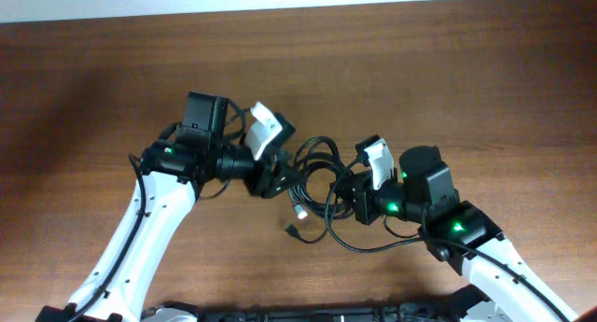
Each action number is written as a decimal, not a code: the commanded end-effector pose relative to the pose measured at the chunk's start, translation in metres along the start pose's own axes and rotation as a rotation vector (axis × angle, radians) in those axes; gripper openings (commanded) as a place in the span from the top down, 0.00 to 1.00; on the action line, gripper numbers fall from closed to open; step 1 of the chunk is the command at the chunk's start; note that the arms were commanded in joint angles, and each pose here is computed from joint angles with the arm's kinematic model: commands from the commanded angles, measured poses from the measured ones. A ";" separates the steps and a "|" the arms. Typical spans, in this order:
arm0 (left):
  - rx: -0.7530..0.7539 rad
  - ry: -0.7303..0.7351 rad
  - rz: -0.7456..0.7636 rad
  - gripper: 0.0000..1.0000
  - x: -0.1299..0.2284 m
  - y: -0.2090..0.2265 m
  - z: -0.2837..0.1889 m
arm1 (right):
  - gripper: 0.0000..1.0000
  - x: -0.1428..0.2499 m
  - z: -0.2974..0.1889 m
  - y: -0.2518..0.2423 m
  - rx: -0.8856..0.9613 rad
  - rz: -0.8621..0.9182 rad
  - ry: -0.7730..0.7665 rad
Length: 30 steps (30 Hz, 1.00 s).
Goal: Untangle cables
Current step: 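Pull the cables apart, left gripper left and right gripper right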
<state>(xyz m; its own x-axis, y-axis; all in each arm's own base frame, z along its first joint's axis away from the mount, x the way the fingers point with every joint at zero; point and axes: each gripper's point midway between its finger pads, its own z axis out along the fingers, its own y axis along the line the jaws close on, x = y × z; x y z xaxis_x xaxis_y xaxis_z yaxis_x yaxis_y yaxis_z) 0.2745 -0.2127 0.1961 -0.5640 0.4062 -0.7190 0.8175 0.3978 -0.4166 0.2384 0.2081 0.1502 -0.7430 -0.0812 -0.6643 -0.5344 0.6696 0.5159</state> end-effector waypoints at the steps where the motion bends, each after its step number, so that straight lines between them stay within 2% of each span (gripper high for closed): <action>1: -0.016 -0.106 -0.007 0.10 -0.032 0.000 -0.009 | 0.96 0.008 -0.001 -0.004 0.022 0.026 0.038; 3: -0.021 -0.117 0.008 0.10 -0.035 0.001 -0.009 | 0.96 0.009 -0.001 0.003 -0.018 0.025 0.046; 5: -0.034 -0.106 0.006 0.20 -0.033 0.002 -0.007 | 0.96 0.011 -0.002 0.011 -0.063 0.026 0.060; 7: -0.111 -0.060 0.011 0.33 -0.027 0.011 0.000 | 0.96 0.014 -0.003 0.023 -0.134 0.028 0.080; 10: -0.111 -0.011 0.020 0.37 -0.020 0.007 0.017 | 0.96 0.016 -0.005 0.031 -0.181 0.037 0.093; 11: -0.092 0.013 0.020 0.43 -0.015 0.004 0.026 | 0.96 0.017 -0.005 0.033 -0.194 0.037 0.097; 13: -0.105 0.065 0.002 0.56 -0.004 0.011 0.040 | 0.96 0.017 -0.005 0.033 -0.194 0.037 0.097; 14: -0.137 0.114 -0.024 0.69 0.008 0.022 0.047 | 0.96 0.017 -0.005 0.033 -0.194 0.048 0.098; 15: -0.154 0.151 -0.049 0.95 0.018 0.029 0.052 | 0.96 0.017 -0.005 0.033 -0.193 0.066 0.099; 16: -0.176 0.172 -0.089 1.00 0.024 0.035 0.054 | 0.96 0.017 -0.005 0.033 -0.192 0.071 0.100; 20: -0.344 0.135 -0.309 1.00 0.024 0.069 0.035 | 0.96 0.019 -0.005 0.033 -0.190 0.075 0.107; 26: -0.443 -0.088 -0.712 1.00 -0.002 0.097 -0.018 | 0.96 0.028 -0.006 0.029 -0.169 0.103 0.142; 30: -0.443 -0.126 -0.761 1.00 -0.007 0.092 -0.025 | 0.96 0.037 -0.008 0.006 -0.057 0.185 0.165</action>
<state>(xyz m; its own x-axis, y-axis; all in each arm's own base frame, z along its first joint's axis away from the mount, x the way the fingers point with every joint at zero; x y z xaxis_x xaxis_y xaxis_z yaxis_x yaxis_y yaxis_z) 0.3278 -0.1791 0.1510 -0.9415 -0.0713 -0.3293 0.1491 0.7884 -0.5969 0.2072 0.2156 0.1429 -0.8479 -0.1137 -0.5178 -0.4740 0.6001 0.6443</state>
